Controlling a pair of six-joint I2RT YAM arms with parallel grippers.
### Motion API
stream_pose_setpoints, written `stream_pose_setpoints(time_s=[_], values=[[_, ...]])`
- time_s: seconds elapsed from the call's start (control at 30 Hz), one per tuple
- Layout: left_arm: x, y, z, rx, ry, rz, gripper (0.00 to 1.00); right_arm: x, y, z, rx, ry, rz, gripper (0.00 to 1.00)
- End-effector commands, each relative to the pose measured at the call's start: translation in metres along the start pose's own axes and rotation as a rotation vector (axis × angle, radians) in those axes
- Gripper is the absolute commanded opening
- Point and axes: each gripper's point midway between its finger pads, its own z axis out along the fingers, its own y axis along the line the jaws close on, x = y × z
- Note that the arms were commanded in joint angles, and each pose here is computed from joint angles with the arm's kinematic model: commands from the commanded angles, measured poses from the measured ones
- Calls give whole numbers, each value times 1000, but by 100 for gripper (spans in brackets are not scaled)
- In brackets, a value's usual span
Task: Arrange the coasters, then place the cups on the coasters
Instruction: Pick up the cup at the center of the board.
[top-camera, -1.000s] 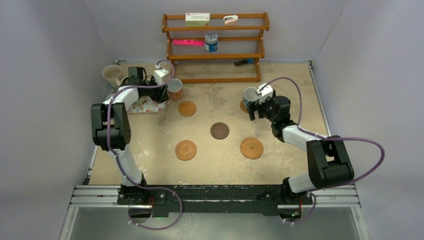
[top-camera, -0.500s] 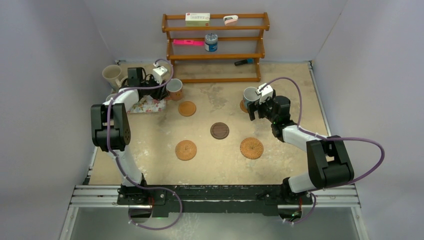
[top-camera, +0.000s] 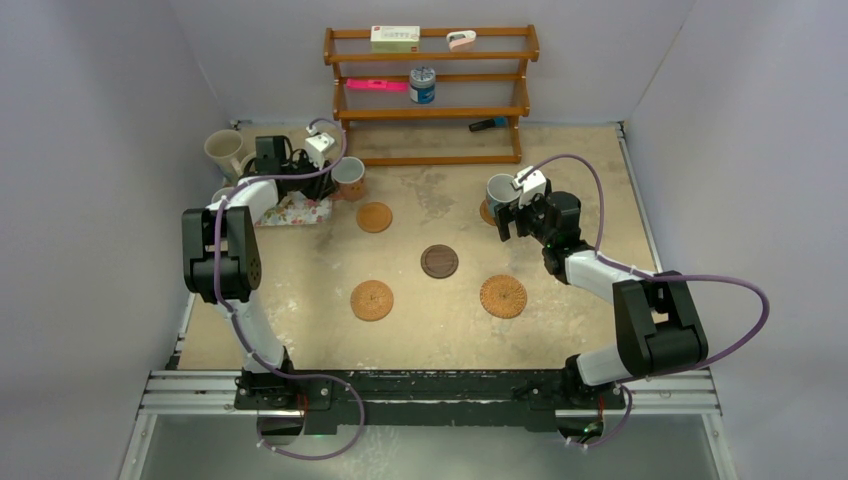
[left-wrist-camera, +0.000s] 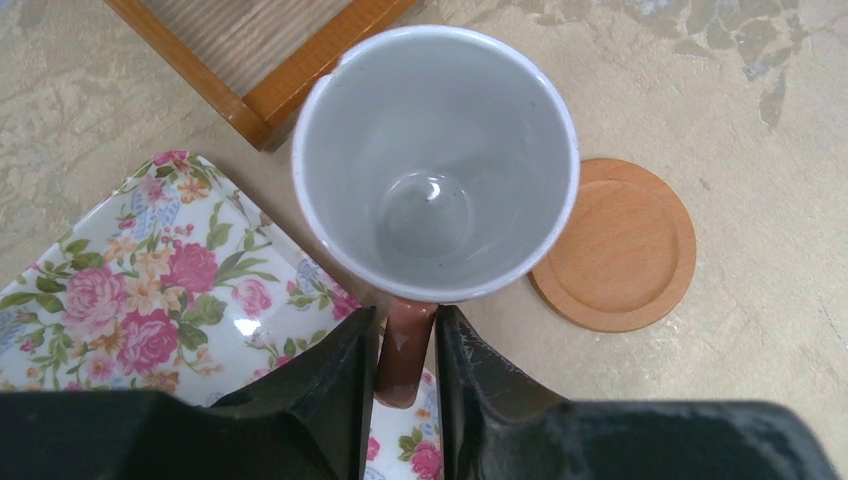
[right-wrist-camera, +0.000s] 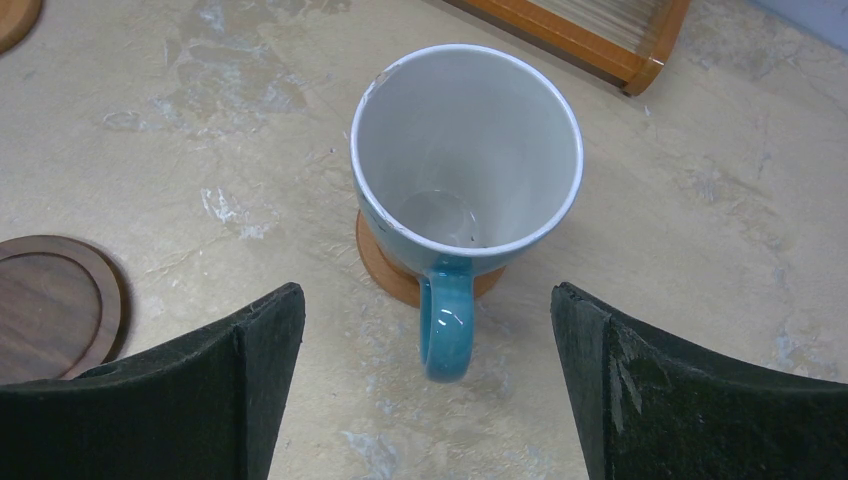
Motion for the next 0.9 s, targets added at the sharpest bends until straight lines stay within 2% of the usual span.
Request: stream_pose_setpoints(time_s=[0.0, 0.23, 0.37, 0.43, 0.67, 0.87], values=[[-15, 5, -4, -14, -45, 25, 25, -18, -7, 4, 14, -37, -23, 94], [-14, 5, -3, -13, -43, 24, 20, -17, -7, 4, 13, -36, -22, 94], [-14, 4, -3, -11, -43, 23, 11, -17, -7, 4, 12, -35, -23, 94], [-15, 5, -4, -14, -46, 26, 10, -17, -7, 5, 14, -36, -23, 94], [-18, 7, -7, -38, -54, 40, 21, -17, -7, 5, 14, -34, -24, 94], [-21, 8, -11, -73, -65, 61, 27, -17, -7, 5, 12, -35, -22, 94]])
